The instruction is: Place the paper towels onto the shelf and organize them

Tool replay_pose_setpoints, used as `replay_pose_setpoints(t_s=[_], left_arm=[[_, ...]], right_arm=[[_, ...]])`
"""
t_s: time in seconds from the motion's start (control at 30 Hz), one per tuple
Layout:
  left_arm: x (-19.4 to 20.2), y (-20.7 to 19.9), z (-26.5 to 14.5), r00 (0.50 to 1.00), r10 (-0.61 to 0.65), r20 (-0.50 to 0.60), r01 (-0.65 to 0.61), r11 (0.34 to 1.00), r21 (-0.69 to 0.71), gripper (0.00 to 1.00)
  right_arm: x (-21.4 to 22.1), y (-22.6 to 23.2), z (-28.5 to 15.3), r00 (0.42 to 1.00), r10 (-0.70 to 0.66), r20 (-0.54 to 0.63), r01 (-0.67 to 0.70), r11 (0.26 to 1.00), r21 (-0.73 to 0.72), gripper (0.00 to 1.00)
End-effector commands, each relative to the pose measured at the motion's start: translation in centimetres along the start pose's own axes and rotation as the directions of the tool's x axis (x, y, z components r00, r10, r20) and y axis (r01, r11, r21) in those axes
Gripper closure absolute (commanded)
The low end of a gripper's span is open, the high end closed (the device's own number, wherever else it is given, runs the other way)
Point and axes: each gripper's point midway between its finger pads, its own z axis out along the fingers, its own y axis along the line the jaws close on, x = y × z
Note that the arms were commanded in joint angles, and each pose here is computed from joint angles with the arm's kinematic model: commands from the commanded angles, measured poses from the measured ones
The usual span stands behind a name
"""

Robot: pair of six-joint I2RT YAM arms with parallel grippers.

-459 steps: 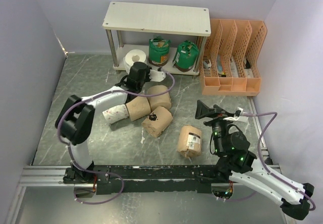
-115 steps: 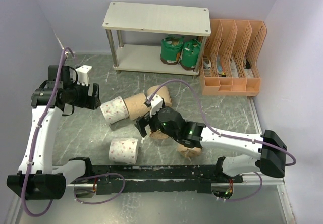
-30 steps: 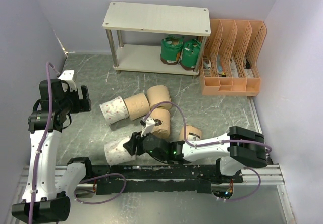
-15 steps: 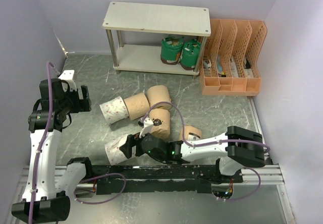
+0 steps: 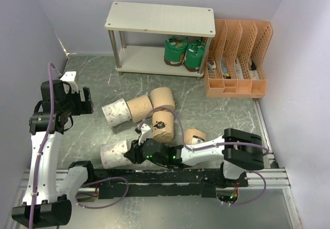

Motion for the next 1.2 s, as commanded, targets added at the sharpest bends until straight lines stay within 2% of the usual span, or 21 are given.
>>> replay_pose_setpoints(t_s=[0.0, 0.07, 0.27, 0.37, 0.5, 0.63, 0.8, 0.9, 1.03, 1.17], left_arm=[[-0.7, 0.6, -0.3, 0.999, -0.012, 0.047, 0.014, 0.999, -0.032, 0.05], [-0.8, 0.7, -0.4, 0.999, -0.013, 0.052, 0.015, 0.999, -0.038, 0.05], [-0.9, 0.8, -0.7, 0.998, -0.013, 0.066, 0.016, 0.999, -0.041, 0.05], [-0.9, 1.1, -0.9, 0.997, -0.019, 0.072, 0.023, 0.998, -0.060, 0.05], [-0.9, 1.5, -0.8, 0.997, -0.027, 0.069, 0.033, 0.996, -0.082, 0.05], [-0.9, 1.4, -0.8, 0.997, -0.025, 0.068, 0.030, 0.997, -0.074, 0.05], [-0.9, 1.3, -0.8, 0.997, -0.023, 0.068, 0.028, 0.997, -0.069, 0.05], [-0.9, 1.3, -0.8, 0.997, -0.023, 0.067, 0.028, 0.997, -0.068, 0.05], [-0.8, 1.3, -0.7, 0.998, -0.022, 0.063, 0.026, 0.998, -0.066, 0.05], [-0.9, 1.6, -0.6, 0.997, -0.021, 0.076, 0.027, 0.996, -0.079, 0.05]], right_arm=[[-3.8, 3.8, -1.5, 0.985, -0.156, 0.069, 0.164, 0.978, -0.126, 0.87], [-7.3, 4.3, -2.6, 0.956, -0.268, 0.115, 0.277, 0.959, -0.063, 1.00], [-17.3, 4.2, -7.8, 0.828, -0.523, 0.203, 0.488, 0.850, 0.197, 1.00], [-21.8, 3.2, -9.7, 0.751, -0.641, 0.160, 0.559, 0.745, 0.363, 1.00], [-27.3, -1.1, -10.2, 0.653, -0.757, 0.024, 0.609, 0.544, 0.577, 1.00], [-33.6, -6.5, -9.7, 0.632, -0.773, -0.058, 0.574, 0.417, 0.705, 1.00], [-40.9, -11.6, -8.0, 0.634, -0.771, -0.055, 0.540, 0.391, 0.745, 1.00], [-43.8, -14.6, -6.1, 0.636, -0.769, -0.073, 0.545, 0.380, 0.747, 1.00], [-46.4, -20.0, -2.9, 0.650, -0.755, -0.090, 0.545, 0.380, 0.747, 1.00], [-46.7, -24.5, 0.8, 0.651, -0.750, -0.120, 0.565, 0.371, 0.737, 1.00]])
